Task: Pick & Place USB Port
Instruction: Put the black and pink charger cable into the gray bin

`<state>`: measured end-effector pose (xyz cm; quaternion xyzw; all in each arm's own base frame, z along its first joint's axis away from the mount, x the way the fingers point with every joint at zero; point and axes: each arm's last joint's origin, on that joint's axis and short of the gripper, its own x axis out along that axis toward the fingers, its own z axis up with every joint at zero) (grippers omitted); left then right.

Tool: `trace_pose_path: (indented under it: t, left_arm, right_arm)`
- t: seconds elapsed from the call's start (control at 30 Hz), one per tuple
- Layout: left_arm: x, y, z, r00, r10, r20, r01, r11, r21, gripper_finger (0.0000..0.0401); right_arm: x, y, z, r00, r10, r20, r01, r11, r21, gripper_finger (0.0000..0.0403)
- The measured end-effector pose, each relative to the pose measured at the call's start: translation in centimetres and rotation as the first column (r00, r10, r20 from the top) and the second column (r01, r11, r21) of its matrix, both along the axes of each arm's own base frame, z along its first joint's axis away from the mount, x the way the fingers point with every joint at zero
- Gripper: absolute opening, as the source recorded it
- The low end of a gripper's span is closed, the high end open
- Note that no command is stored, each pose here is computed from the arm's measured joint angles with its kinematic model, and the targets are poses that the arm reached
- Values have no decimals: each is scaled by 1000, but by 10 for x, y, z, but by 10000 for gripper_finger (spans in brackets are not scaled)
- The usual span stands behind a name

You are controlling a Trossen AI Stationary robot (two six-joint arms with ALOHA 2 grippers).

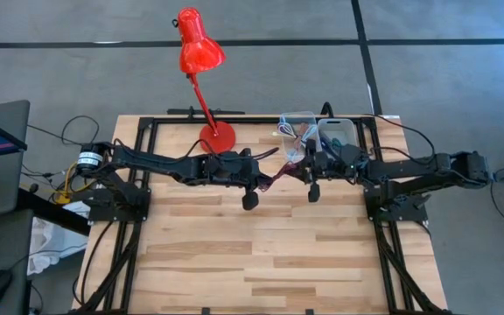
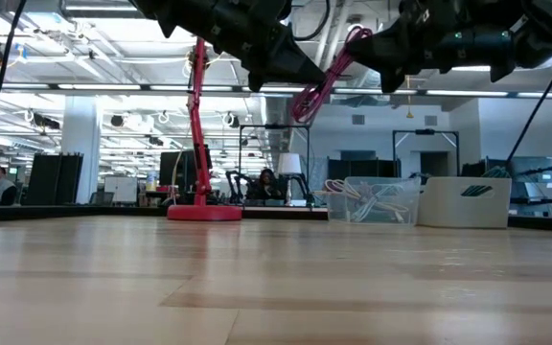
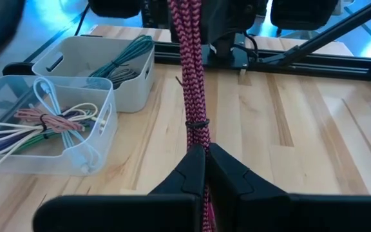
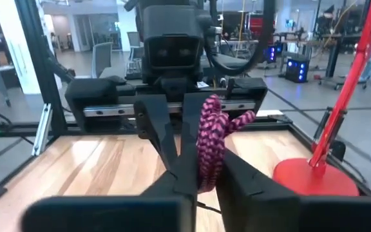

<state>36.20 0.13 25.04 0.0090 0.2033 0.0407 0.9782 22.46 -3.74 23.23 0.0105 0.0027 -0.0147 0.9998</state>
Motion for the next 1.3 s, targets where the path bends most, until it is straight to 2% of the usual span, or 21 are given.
trace_pose_path:
  t: [0.07, 0.2, 0.4, 0.63, 0.73, 0.9, 1.07, 1.13, 1.2, 1.3]
  left_arm:
    - [0, 0, 0, 1000, 0, -1, 0, 1000, 0, 6]
    - [0, 0, 0, 1000, -2, -2, 2, 1000, 5, 7]
    - [0, 0, 0, 1000, -21, -8, 22, 998, 67, 9]
    - [-6, 1, 6, 999, -21, -25, 23, 997, 71, 9]
    - [-20, 1, 15, 1000, -1, -3, 2, 997, 80, 9]
    - [-58, 1, 25, 999, 25, 43, -29, 996, 85, 9]
    - [-93, 1, 26, 994, 54, 99, -56, 998, 12, 14]
    - [-105, 0, 22, 993, 55, 102, -53, 998, -14, 17]
    - [-107, -1, 21, 989, 46, 141, -43, 999, -26, 19]
    - [-109, 0, 23, 975, 62, 211, -58, 998, -27, 20]
  right_arm:
    - [0, 0, 0, 1000, 1, 0, -1, 1000, -19, 18]
    - [0, 0, 0, 1000, -18, -5, 18, 1000, -20, 24]
    - [-2, -4, 0, 998, -55, -13, 54, 996, -69, 17]
    - [-19, -11, 4, 990, -106, -90, 99, 992, -76, 17]
    - [-30, -12, 11, 984, -155, -90, 146, 984, -106, 17]
    - [-50, -12, 21, 971, -224, -81, 213, 968, -131, 17]
    - [-66, -13, 26, 959, -272, -82, 258, 955, -148, 17]
    - [-71, -14, 26, 938, -335, -91, 319, 935, -157, 17]
    - [-74, -14, 31, 936, -346, -58, 334, 930, -156, 17]
    - [-72, -15, 27, 939, -333, -84, 320, 937, -140, 17]
